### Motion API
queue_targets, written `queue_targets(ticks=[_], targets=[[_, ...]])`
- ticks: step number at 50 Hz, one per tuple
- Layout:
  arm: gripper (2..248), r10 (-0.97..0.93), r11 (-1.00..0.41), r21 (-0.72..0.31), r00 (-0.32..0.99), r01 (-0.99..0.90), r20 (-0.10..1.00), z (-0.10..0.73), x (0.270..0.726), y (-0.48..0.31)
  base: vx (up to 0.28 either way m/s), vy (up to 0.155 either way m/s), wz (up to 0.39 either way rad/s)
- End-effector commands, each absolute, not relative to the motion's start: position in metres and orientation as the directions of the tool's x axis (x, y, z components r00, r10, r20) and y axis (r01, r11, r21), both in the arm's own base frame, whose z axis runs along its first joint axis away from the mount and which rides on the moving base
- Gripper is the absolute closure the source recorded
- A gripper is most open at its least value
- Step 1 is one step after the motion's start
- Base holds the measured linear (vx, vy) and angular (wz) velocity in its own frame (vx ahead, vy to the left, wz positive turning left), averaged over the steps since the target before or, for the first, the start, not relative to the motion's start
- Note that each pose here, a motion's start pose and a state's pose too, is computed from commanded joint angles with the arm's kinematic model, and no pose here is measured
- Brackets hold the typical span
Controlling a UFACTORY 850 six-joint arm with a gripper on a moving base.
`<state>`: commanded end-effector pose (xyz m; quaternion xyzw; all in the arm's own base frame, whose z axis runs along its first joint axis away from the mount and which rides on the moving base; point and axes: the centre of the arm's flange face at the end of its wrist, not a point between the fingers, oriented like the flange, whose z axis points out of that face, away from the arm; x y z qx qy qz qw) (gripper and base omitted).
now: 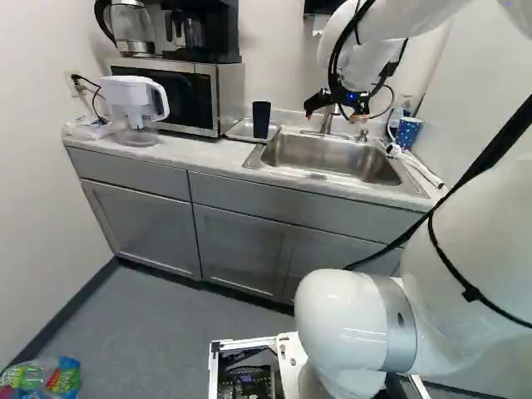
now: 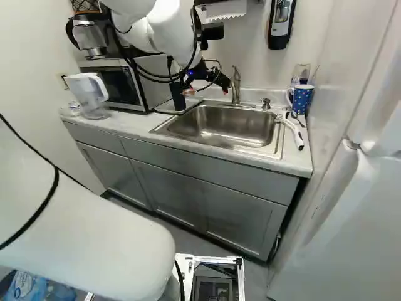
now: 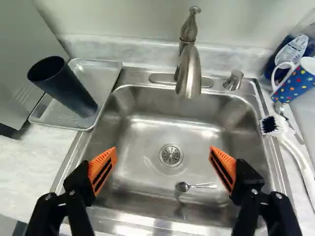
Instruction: Rinse the cup and place it in the tray
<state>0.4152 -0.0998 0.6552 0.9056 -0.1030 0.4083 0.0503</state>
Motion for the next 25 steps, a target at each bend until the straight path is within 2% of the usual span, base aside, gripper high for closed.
queue_targets(ticks=[25], targets=[[3,-0.145,-0.974,0.007,0.645,-0.228,0.75,0.6552,0.4152,-0.0998,-0.122,-0.002,0.002]])
